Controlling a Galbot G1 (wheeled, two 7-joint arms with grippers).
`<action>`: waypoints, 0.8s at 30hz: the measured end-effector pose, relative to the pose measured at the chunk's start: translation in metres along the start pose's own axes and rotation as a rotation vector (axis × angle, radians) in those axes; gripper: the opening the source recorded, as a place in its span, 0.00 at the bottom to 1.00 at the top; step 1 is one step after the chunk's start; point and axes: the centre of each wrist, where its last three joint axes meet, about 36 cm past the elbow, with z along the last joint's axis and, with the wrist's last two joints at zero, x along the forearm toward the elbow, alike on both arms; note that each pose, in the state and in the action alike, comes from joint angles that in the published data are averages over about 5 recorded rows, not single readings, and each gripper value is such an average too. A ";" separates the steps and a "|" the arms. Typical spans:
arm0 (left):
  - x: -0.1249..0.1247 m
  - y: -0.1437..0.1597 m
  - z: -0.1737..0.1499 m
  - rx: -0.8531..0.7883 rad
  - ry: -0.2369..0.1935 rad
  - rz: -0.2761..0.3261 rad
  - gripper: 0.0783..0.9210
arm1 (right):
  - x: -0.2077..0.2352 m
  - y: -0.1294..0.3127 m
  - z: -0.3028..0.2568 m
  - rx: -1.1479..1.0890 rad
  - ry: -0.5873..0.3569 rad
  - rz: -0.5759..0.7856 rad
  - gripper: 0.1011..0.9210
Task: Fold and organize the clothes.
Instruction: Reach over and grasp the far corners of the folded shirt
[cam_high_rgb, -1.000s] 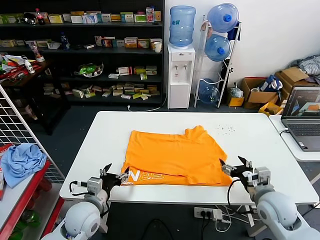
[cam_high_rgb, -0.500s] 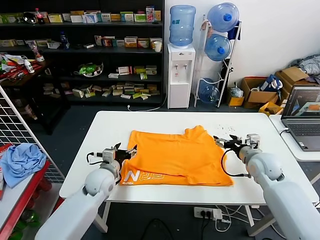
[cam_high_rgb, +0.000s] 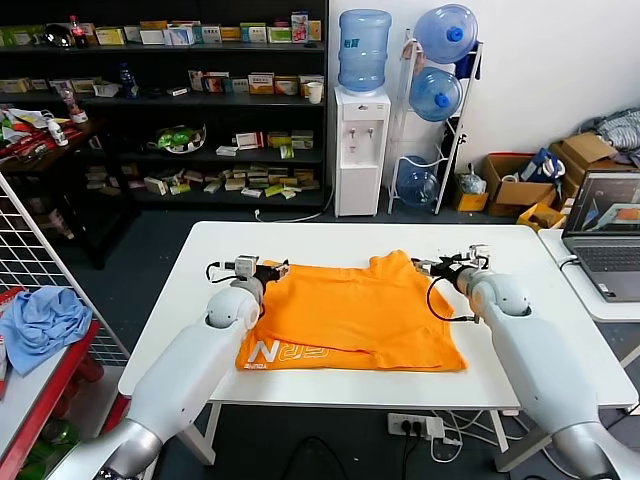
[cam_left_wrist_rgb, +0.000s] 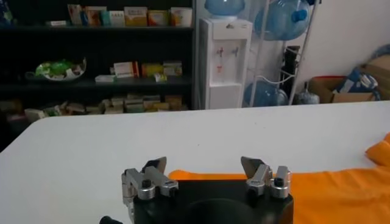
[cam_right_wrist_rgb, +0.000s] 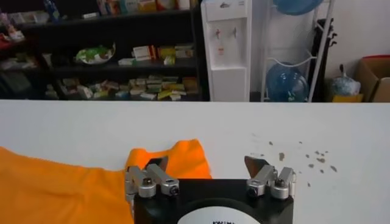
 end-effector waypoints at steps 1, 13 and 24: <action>-0.005 -0.001 0.000 -0.001 0.004 -0.003 0.88 | -0.004 0.000 0.001 -0.001 0.002 -0.002 0.88; -0.036 -0.001 0.020 -0.021 0.058 -0.055 0.88 | -0.036 0.000 0.028 0.018 0.038 -0.032 0.87; -0.041 0.000 0.029 -0.028 0.058 -0.069 0.62 | -0.049 0.001 0.038 0.052 0.020 -0.026 0.53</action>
